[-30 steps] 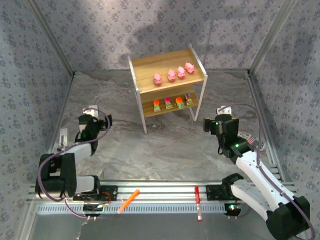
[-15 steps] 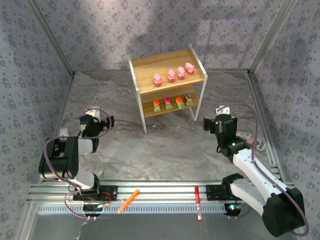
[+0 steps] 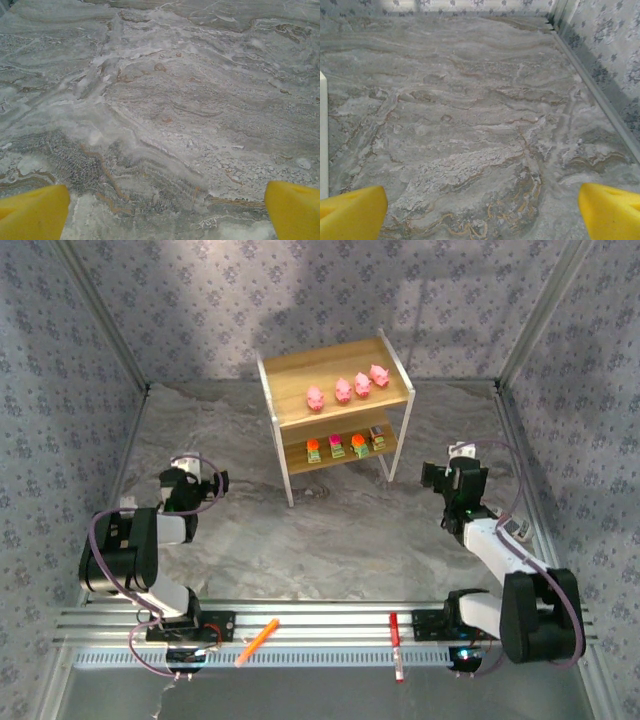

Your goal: Place and organize the plastic toys onto the shelf

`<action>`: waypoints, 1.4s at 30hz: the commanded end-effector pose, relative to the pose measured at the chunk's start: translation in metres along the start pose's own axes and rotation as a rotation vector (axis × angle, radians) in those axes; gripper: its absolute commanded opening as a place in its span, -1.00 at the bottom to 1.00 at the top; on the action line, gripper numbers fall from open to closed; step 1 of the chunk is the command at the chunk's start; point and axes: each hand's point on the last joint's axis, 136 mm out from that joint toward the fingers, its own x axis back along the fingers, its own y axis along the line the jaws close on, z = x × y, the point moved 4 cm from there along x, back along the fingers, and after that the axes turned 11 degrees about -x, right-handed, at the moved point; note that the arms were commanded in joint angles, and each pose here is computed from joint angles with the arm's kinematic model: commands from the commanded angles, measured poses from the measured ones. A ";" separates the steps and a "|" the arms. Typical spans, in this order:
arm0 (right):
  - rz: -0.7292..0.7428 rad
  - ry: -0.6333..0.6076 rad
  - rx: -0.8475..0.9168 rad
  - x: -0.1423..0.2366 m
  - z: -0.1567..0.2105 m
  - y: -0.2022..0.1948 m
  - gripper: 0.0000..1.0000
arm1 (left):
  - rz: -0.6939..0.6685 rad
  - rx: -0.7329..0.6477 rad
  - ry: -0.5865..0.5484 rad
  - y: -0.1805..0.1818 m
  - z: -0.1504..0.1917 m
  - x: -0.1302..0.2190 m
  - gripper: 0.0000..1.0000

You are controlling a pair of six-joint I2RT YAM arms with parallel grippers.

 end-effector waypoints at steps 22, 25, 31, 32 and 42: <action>-0.057 -0.029 0.109 -0.046 0.021 0.012 0.97 | 0.010 -0.021 -0.058 0.002 -0.017 -0.003 0.99; -0.086 -0.018 0.089 -0.047 0.022 0.010 0.96 | 0.011 -0.022 -0.058 0.002 -0.017 -0.003 0.99; -0.178 -0.023 0.019 -0.050 0.036 0.002 0.95 | 0.011 -0.021 -0.057 0.002 -0.017 -0.002 0.99; -0.183 -0.029 0.013 -0.050 0.036 0.001 0.96 | 0.010 -0.020 -0.057 0.002 -0.016 -0.003 0.99; -0.187 -0.024 0.004 -0.050 0.035 0.000 0.99 | 0.011 -0.021 -0.057 0.002 -0.017 -0.002 0.99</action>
